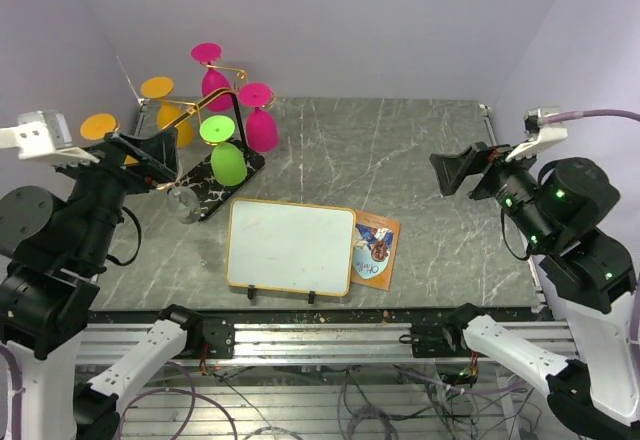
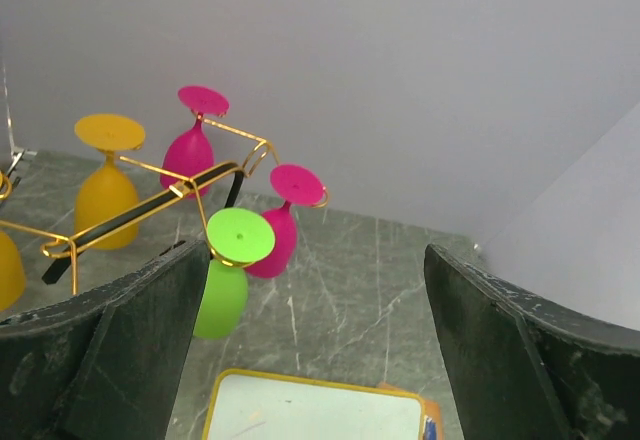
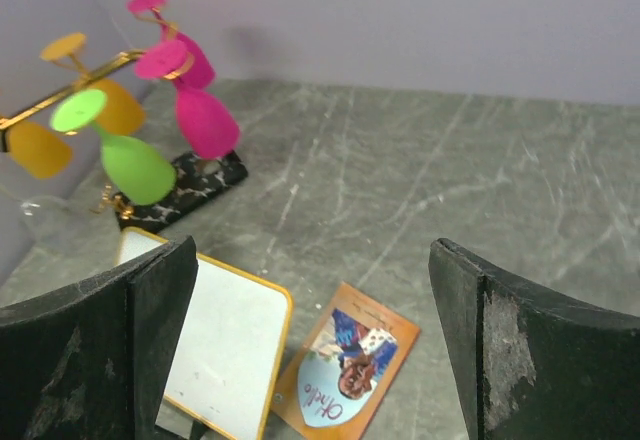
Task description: Take the wine glass off the wine glass rack
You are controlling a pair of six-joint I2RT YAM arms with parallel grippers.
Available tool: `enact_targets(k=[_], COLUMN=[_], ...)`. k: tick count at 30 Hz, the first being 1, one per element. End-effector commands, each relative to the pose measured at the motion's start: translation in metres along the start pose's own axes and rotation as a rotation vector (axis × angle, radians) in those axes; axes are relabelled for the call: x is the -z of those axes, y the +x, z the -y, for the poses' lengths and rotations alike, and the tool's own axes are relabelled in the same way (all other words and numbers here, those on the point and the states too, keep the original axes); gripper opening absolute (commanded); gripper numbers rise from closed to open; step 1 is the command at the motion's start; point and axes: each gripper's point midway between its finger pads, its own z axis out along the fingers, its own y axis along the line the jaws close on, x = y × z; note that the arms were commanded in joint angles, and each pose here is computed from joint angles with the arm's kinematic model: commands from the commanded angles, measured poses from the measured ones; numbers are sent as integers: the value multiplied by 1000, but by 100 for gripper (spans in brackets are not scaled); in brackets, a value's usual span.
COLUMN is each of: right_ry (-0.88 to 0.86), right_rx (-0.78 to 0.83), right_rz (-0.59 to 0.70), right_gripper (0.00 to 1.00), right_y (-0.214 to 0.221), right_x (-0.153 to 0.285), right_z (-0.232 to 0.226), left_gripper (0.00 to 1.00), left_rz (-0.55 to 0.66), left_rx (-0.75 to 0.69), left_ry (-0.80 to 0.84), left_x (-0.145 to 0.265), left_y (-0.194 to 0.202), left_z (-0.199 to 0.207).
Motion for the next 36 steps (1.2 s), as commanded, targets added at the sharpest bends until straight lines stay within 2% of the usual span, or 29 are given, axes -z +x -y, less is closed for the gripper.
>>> enact_targets(k=[1,6,20,32,36], right_ry=[110,194,142,111,114], right_rx=[-44,-84,-202,-225,-215], right_rz=[-48,-89,-82,-63,-66], right_gripper=[99,99,99,100,100], right_y=[25,51,91,101,103], right_x=[-6,-18,-53,-63,-65], right_z=[23,44,51,51,53], left_gripper=[99,99,98,98,98], left_rz=[-11,-54,-218,-369,-408], left_rx=[5,-7,-13,-8,-3], left_ry=[-37,-67,-150,-398,-517], left_x=[-15,-27,-66,-113,-125], left_y=[13,36,90,130,136], left_z=[-6,-14,-23,-48,-82])
